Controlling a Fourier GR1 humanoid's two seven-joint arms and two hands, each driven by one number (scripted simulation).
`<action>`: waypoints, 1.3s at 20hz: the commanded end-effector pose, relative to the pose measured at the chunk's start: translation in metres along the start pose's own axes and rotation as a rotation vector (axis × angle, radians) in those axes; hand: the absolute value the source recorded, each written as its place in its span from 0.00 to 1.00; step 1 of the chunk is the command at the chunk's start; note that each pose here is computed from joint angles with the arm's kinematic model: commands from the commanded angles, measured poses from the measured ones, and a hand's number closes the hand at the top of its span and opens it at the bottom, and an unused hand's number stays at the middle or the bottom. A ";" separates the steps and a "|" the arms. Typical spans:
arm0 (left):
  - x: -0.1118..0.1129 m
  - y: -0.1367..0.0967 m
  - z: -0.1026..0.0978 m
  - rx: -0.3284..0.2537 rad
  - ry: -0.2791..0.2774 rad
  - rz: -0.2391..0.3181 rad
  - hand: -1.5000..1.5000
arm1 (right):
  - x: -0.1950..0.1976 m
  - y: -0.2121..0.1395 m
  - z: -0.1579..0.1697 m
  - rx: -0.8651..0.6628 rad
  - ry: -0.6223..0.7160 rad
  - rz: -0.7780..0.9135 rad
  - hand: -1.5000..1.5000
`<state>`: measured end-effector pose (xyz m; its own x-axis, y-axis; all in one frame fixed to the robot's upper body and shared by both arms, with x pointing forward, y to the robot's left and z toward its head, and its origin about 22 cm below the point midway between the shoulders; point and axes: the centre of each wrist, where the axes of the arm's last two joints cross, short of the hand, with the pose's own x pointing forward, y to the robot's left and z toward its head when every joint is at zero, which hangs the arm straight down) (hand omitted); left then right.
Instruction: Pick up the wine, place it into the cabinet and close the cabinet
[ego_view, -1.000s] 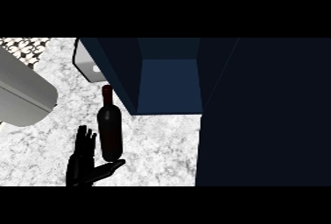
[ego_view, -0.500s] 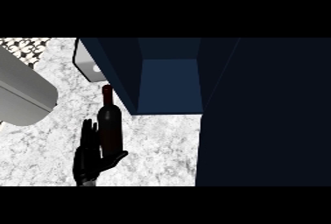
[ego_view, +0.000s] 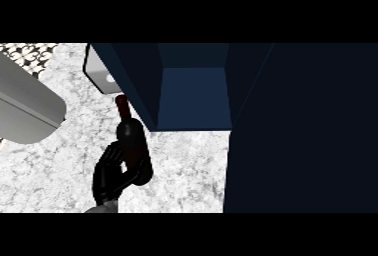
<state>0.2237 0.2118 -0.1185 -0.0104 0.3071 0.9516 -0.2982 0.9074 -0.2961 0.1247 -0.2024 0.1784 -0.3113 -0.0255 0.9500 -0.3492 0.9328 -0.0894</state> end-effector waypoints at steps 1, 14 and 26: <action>-0.003 -0.004 0.001 -0.003 -0.045 -0.048 1.00 | 0.039 -0.001 0.031 0.038 -0.082 -0.048 0.00; 0.037 0.068 0.006 -0.205 -0.226 0.058 1.00 | 0.037 0.002 0.028 0.028 -0.090 -0.037 0.00; 0.075 -0.031 0.024 -0.328 -0.235 0.066 1.00 | 0.038 0.001 0.031 0.010 -0.081 -0.039 0.00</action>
<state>0.2052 0.2272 -0.0601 -0.2477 0.3306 0.9107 0.0102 0.9408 -0.3387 0.1261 -0.2055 0.1759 -0.3152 -0.0235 0.9487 -0.3425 0.9351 -0.0906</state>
